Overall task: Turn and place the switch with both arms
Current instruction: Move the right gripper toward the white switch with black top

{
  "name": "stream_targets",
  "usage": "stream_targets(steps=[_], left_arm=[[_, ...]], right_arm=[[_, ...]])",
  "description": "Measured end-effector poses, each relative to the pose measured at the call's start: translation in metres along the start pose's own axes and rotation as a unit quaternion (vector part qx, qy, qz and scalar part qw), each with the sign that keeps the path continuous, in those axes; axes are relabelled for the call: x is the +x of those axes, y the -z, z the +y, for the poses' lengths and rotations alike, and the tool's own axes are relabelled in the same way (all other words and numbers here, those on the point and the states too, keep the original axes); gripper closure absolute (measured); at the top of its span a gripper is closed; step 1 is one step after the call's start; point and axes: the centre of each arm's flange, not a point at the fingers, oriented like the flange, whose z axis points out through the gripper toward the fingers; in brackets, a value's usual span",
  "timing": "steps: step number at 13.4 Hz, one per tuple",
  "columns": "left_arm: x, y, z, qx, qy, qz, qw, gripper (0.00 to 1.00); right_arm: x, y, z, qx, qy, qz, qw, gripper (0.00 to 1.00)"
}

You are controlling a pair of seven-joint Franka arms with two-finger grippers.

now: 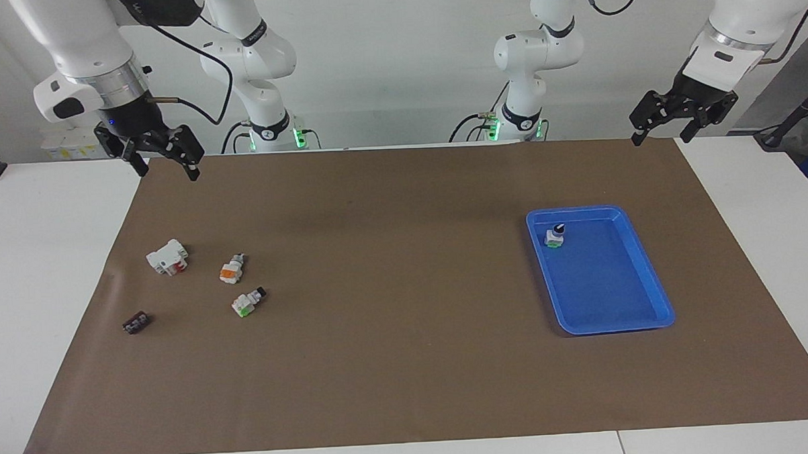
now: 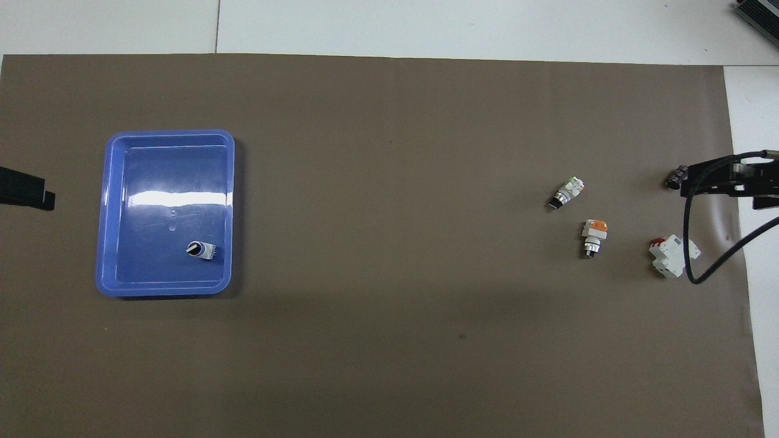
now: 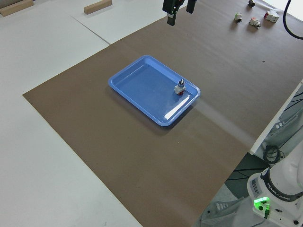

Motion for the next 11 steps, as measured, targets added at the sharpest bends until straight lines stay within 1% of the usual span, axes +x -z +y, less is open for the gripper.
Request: stream_targets(steps=[4,5,7,9,10,11], left_arm=[[0.000,0.000,0.000,0.000,0.000,0.000,1.000,0.00],[0.000,0.000,0.000,0.000,0.000,0.000,1.000,0.00],[0.000,0.000,0.000,0.000,0.000,0.000,1.000,0.00],[-0.001,0.000,0.000,0.000,0.000,0.000,1.000,0.00],[-0.001,0.000,0.000,0.000,0.000,0.000,1.000,0.00],[-0.001,0.000,0.000,0.000,0.000,0.000,1.000,0.00]], right_arm=[[0.000,0.000,0.000,0.000,0.000,0.001,1.000,0.00],[0.001,0.000,0.000,0.001,-0.001,0.004,1.000,0.00],[0.007,-0.005,0.004,0.004,-0.005,0.023,1.000,0.00],[0.014,-0.026,0.010,0.008,-0.018,0.051,0.999,0.00],[0.017,-0.044,0.011,0.011,-0.033,0.062,0.997,0.00],[0.019,-0.065,0.011,0.013,-0.050,0.066,0.997,0.00]])
